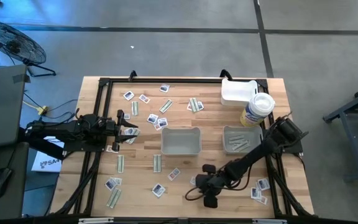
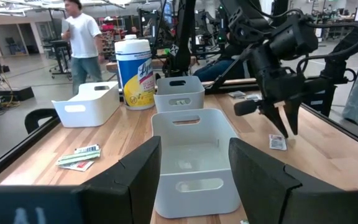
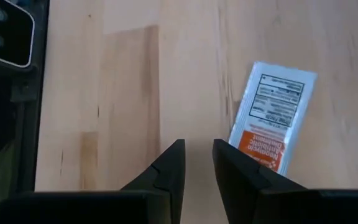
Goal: Pick & Place First Aid Supplies
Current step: Put the orange pad into the left gray bin
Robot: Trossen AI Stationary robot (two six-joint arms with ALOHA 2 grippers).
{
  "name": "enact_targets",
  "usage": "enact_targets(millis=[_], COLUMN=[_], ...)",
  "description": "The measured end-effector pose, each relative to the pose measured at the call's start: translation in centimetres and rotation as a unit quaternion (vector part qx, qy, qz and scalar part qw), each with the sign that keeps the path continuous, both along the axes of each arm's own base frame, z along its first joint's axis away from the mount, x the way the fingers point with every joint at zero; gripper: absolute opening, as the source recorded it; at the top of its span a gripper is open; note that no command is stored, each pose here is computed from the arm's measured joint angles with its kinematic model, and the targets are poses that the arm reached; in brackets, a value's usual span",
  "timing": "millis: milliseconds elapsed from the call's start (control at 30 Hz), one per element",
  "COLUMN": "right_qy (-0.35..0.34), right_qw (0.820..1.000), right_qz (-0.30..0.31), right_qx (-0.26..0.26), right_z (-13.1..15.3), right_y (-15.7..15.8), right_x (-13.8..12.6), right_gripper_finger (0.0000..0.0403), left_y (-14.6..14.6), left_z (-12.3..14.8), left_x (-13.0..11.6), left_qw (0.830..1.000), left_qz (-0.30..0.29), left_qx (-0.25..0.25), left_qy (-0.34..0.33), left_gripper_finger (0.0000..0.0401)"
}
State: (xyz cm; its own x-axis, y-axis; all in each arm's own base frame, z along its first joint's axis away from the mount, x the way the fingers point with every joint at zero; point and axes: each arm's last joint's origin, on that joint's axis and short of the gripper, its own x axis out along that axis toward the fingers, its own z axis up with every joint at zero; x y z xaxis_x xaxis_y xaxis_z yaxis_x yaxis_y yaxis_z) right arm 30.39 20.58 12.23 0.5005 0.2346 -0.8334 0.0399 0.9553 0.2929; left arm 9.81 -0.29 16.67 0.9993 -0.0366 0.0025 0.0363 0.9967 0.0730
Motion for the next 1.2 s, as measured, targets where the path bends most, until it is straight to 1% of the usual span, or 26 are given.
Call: enact_targets(millis=[200,367,567,633,767,833,900,967,1100,1200], right_qy=[0.021,0.013,-0.012,-0.029,-0.078,-0.098,-0.105,-0.112,-0.132,-0.131], right_qw=[0.999,0.997,0.998,0.998,0.996,0.993,0.991,0.990,0.988,0.988], right_qz=[-0.013,-0.025,-0.022,-0.014,-0.014,-0.011,-0.016,-0.022,-0.027,-0.019], right_qx=[-0.025,-0.072,-0.065,-0.054,-0.049,-0.060,-0.075,-0.078,-0.071,-0.076], right_z=[0.4,0.9,1.4,1.6,2.2,2.2,2.2,2.3,2.4,1.8], right_y=[-0.8,-1.5,-1.2,-0.8,0.2,0.6,0.8,0.8,1.1,1.6], right_x=[-0.4,-0.7,-0.5,-0.4,-0.2,-0.3,-0.4,-0.4,-0.2,-0.4], right_gripper_finger=[0.0078,0.0078,0.0078,0.0078,0.0078,0.0078,0.0078,0.0079,0.0097,0.0116], left_y=[0.0,0.0,0.0,0.0,0.0,0.0,0.0,0.0,0.0,0.0], left_z=[0.0,0.0,0.0,0.0,0.0,0.0,0.0,0.0,0.0,0.0], left_x=[0.0,0.0,0.0,0.0,0.0,0.0,0.0,0.0,0.0,0.0], left_qw=[1.000,1.000,1.000,1.000,1.000,1.000,1.000,1.000,1.000,1.000], left_qz=[0.000,0.000,0.000,0.000,0.000,0.000,0.000,0.000,0.000,0.000], left_qx=[0.000,0.000,0.000,0.000,0.000,0.000,0.000,0.000,0.000,0.000], left_qy=[0.000,0.000,0.000,0.000,0.000,0.000,0.000,0.000,0.000,0.000], left_gripper_finger=[0.0186,0.0186,0.0186,0.0186,0.0186,0.0186,0.0186,0.0186,0.0186,0.0186])
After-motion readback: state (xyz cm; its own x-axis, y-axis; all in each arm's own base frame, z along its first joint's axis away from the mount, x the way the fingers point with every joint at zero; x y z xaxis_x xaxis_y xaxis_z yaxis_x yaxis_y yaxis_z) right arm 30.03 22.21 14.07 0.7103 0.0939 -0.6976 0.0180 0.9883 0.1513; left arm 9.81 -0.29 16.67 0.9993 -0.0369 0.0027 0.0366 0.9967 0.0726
